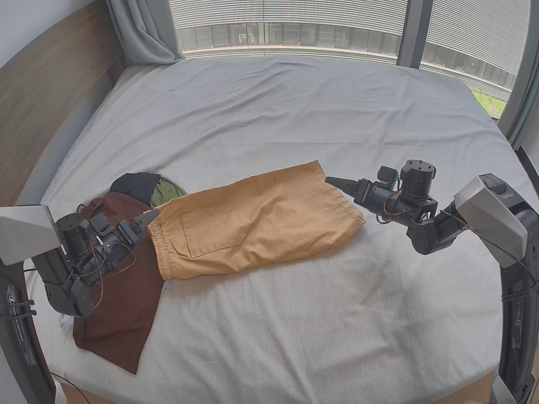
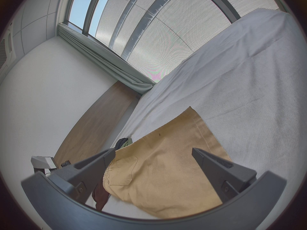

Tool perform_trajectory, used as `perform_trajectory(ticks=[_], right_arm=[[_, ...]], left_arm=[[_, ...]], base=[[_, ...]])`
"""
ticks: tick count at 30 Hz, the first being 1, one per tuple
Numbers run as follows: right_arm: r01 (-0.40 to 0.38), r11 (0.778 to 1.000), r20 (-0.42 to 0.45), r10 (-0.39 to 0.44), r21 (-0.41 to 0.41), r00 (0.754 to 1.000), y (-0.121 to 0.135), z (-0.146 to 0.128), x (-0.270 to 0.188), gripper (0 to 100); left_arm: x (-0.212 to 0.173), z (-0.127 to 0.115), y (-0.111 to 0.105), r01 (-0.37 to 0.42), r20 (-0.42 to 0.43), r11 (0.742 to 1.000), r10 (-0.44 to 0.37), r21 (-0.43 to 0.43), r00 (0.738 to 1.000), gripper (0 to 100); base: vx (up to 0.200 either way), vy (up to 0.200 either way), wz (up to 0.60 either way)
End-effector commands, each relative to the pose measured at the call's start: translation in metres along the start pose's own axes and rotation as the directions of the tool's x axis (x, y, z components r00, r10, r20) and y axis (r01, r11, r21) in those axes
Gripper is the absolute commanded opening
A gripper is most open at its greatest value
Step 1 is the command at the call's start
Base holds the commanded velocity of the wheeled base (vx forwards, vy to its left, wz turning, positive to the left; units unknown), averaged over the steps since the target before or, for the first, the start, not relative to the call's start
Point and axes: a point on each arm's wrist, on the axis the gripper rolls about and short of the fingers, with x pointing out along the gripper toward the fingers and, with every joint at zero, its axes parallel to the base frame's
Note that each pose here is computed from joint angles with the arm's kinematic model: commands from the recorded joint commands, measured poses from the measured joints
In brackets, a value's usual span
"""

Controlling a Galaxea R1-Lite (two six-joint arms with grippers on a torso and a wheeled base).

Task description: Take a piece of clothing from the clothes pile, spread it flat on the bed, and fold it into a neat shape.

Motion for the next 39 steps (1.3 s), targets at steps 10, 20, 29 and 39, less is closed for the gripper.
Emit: perform_trajectory(ticks=[10,20,29,39], right_arm=[[0.040,0.998,-0.048,-0.038,0.046,0.998,-0.010,-0.043,-0.030,100],[0.098,0.994,-0.045,-0.096,0.057,0.994,-0.013,-0.071,-0.043,100],[0.104,0.992,-0.083,-0.098,0.072,0.992,-0.017,-0.088,-0.040,100],[0.131,0.989,-0.095,-0.124,0.070,0.988,-0.013,-0.106,-0.028,100]], left_arm=[[0.000,-0.005,-0.007,0.012,-0.019,1.000,-0.011,0.012,1.000,100],[0.001,-0.007,-0.009,0.019,-0.026,1.000,-0.018,0.025,1.000,100],[-0.001,-0.009,-0.017,0.032,-0.031,0.999,-0.031,0.032,0.999,100],[-0.003,-0.008,-0.027,0.052,-0.030,0.998,-0.051,0.042,0.998,100]], base=[[0.000,0.000,0.00],[0.000,0.000,0.00],[0.000,0.000,0.00],[0.000,0.000,0.00]])
